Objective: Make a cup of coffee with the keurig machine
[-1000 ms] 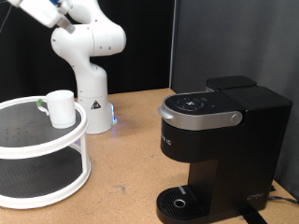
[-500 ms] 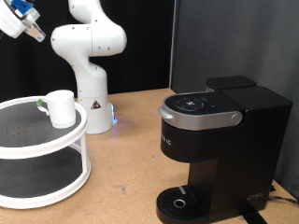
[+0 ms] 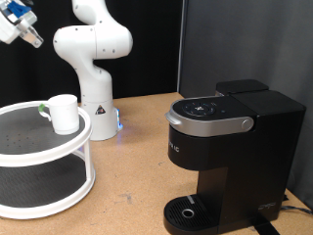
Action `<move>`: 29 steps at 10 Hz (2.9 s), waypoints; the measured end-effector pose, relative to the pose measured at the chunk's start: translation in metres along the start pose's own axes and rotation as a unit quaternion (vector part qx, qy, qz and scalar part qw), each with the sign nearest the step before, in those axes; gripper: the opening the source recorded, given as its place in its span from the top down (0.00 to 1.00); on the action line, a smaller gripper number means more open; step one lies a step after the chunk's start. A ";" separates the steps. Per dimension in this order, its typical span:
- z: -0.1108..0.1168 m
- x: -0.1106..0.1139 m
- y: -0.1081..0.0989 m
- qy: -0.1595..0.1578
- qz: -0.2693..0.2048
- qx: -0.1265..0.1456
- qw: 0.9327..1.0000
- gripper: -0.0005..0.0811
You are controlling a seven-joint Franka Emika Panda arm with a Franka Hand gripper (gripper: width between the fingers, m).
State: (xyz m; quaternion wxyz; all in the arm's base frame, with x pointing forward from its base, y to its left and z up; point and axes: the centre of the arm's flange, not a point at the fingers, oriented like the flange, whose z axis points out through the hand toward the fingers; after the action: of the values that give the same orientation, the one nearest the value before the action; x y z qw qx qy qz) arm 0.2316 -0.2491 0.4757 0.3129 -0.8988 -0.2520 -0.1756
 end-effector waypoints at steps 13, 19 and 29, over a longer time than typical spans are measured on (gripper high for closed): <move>0.088 -0.064 0.048 -0.013 0.018 -0.042 0.999 0.54; 0.114 -0.071 0.049 -0.010 0.005 -0.045 0.999 0.01; 0.120 -0.075 0.064 -0.002 0.046 -0.085 0.995 0.01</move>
State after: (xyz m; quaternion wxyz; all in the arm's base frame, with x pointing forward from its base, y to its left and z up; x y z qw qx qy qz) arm 0.2256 -0.2406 0.3205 0.2427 -0.9330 -0.1956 -0.1798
